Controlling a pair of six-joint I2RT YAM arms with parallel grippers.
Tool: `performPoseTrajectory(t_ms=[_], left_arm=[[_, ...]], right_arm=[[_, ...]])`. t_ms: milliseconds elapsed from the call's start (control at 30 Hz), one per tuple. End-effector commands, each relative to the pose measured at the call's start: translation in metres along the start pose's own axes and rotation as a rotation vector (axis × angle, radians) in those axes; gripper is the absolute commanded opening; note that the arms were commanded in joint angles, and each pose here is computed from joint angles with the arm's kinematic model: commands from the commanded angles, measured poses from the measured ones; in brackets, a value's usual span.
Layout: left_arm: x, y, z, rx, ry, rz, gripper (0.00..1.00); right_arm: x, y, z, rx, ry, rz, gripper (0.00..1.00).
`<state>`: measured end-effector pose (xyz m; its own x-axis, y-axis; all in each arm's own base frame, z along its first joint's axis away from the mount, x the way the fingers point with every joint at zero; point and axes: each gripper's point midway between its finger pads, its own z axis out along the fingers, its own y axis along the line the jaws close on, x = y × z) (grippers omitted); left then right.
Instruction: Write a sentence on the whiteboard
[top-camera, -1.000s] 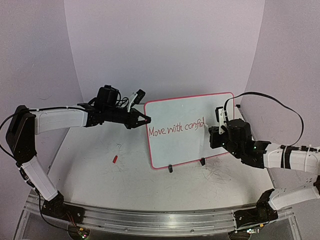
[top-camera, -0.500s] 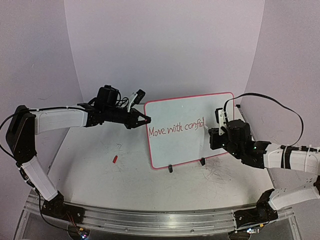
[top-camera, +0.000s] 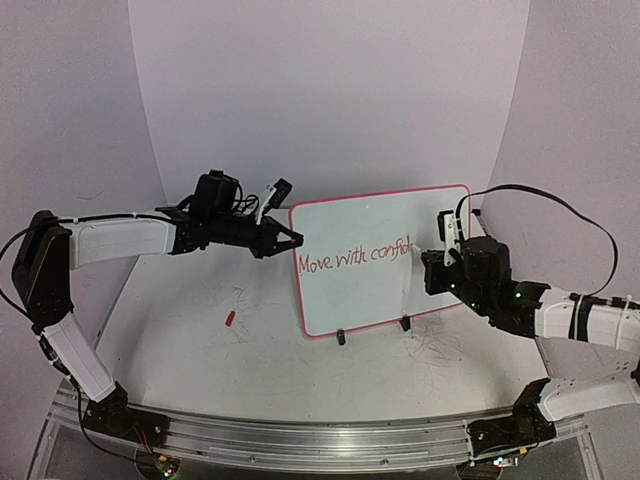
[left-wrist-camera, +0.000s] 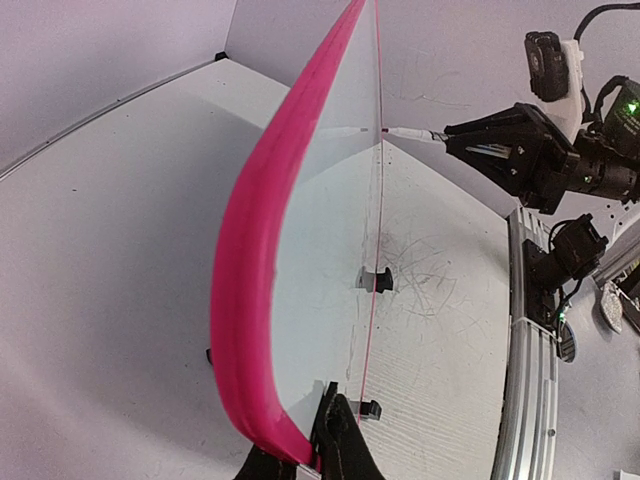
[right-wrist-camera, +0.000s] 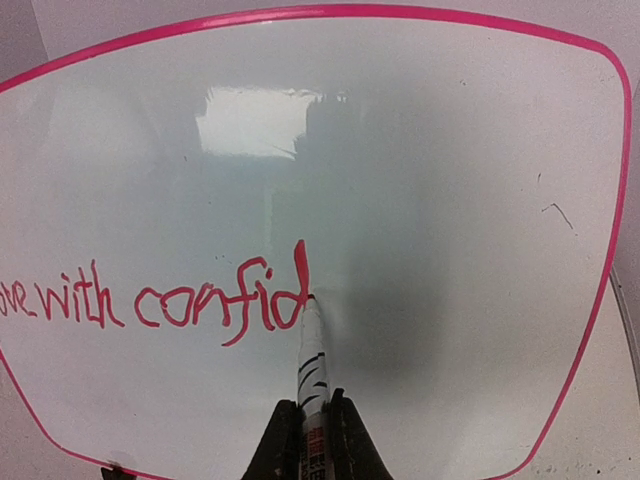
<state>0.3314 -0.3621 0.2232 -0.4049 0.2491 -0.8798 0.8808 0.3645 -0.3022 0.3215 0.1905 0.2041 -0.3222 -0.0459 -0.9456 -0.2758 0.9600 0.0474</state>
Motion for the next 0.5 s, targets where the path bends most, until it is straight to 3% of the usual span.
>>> performPoseTrajectory(t_ms=[0,467], left_arm=[[0.016,0.032,-0.003,-0.172,0.067,0.091,0.00],[0.016,0.031,-0.003,-0.171,0.069,0.094,0.00]], right_arm=[[-0.012,0.000,0.005,0.009,-0.028,0.003,0.00],[-0.009,-0.012,0.010,0.084,-0.024,0.017,0.00]])
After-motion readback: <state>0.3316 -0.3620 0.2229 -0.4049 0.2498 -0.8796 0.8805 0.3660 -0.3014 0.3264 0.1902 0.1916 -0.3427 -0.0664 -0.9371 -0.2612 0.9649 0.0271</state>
